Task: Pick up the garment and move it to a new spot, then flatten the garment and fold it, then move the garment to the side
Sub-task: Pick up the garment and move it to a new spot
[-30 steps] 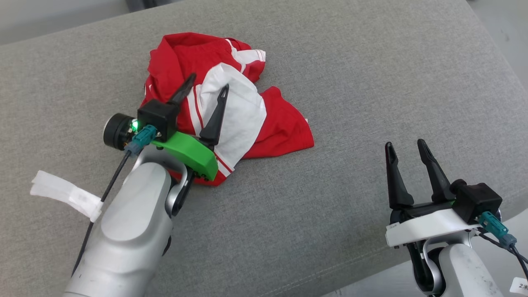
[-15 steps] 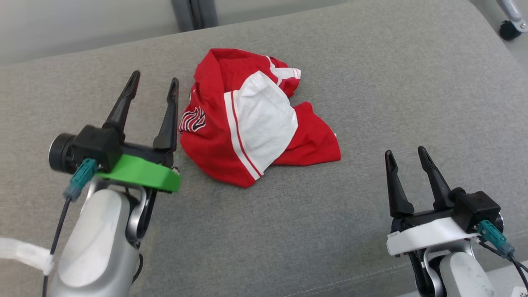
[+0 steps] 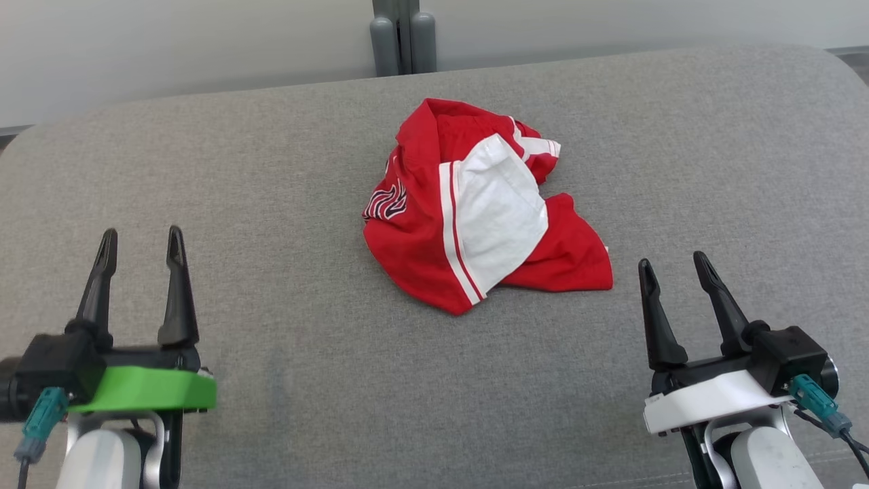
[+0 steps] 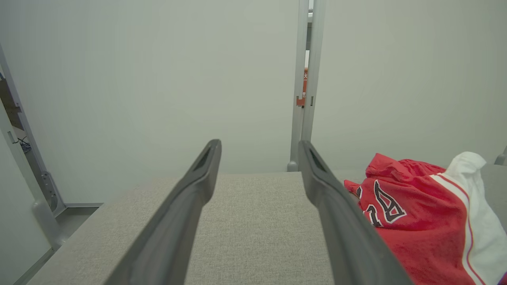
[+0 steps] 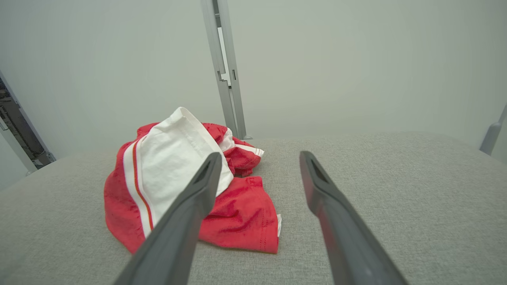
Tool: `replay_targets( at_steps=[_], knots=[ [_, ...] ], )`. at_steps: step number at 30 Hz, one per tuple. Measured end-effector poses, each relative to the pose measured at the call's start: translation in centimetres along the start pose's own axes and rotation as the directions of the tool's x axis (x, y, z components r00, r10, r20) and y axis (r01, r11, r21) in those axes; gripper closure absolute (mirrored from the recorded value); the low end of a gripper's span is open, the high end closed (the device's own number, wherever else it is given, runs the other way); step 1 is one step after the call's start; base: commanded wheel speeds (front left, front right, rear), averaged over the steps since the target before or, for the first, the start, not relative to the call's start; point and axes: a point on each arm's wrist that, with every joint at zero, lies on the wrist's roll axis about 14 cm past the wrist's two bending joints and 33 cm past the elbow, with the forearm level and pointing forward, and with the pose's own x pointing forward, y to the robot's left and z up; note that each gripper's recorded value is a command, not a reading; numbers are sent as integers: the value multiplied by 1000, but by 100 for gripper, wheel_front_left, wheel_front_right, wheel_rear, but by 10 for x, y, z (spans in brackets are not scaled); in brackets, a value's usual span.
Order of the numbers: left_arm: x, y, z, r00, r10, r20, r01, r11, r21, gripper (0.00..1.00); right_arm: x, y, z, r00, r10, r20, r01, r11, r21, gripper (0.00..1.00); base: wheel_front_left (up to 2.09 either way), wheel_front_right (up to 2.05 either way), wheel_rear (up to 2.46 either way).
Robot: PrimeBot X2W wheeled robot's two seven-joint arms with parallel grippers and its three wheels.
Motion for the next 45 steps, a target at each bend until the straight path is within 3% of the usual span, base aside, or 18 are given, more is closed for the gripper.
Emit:
replay_targets(
  at_steps=[6,14,37,45],
  knots=[
    [-38,22,-12,995,84,-53,-85,996,-18,0,-3,10,3,1000,30,6,-30,1000,0,0,0,0,0],
    [-63,15,-31,989,86,-121,-91,995,-39,0,-8,15,1,999,53,-7,-54,999,-9,0,0,0,0],
    [-61,-4,-52,983,35,-178,-47,997,-63,0,-10,9,-10,999,34,-39,-34,999,-3,0,0,0,0],
    [-39,-27,-52,986,-40,-159,28,997,-71,0,-10,2,-10,999,9,-38,-10,1000,-4,0,0,0,0]
  ],
)
